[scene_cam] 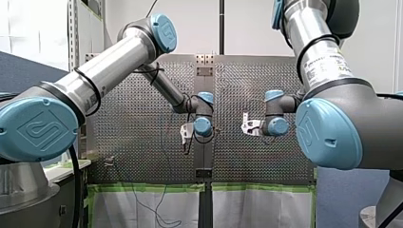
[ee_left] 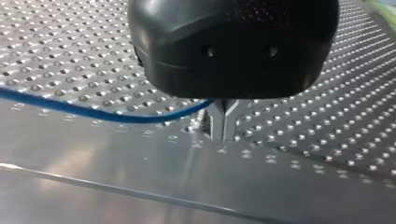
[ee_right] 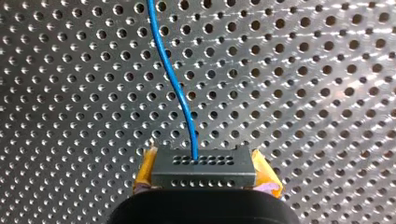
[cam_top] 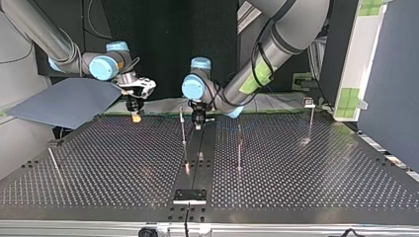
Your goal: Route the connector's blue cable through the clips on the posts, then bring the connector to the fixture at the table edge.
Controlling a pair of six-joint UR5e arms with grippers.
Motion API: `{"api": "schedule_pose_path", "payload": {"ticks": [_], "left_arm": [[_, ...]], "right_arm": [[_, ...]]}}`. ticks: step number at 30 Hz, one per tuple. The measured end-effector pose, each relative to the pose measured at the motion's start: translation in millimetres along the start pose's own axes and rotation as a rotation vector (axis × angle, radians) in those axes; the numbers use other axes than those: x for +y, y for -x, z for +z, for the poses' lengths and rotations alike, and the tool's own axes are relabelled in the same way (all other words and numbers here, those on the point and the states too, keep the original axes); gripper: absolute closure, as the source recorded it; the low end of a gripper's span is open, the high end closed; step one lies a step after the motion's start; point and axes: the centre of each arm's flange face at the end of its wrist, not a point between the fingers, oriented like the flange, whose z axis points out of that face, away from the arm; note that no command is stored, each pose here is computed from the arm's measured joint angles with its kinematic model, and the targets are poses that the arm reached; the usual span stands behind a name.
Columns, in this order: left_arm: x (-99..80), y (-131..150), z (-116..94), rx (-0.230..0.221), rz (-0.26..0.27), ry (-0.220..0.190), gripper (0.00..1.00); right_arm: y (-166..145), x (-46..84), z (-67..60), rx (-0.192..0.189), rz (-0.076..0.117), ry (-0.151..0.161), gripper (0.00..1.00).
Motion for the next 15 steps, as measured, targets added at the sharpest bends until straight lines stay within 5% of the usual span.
{"api": "schedule_pose_path", "payload": {"ticks": [15], "left_arm": [[-4.8, 15.2, 8.4, -0.031, -0.007, 0.006, 1.0]], "right_arm": [[-6.6, 4.0, 21.7, 0.022, 0.0, -0.017, 1.0]]}}
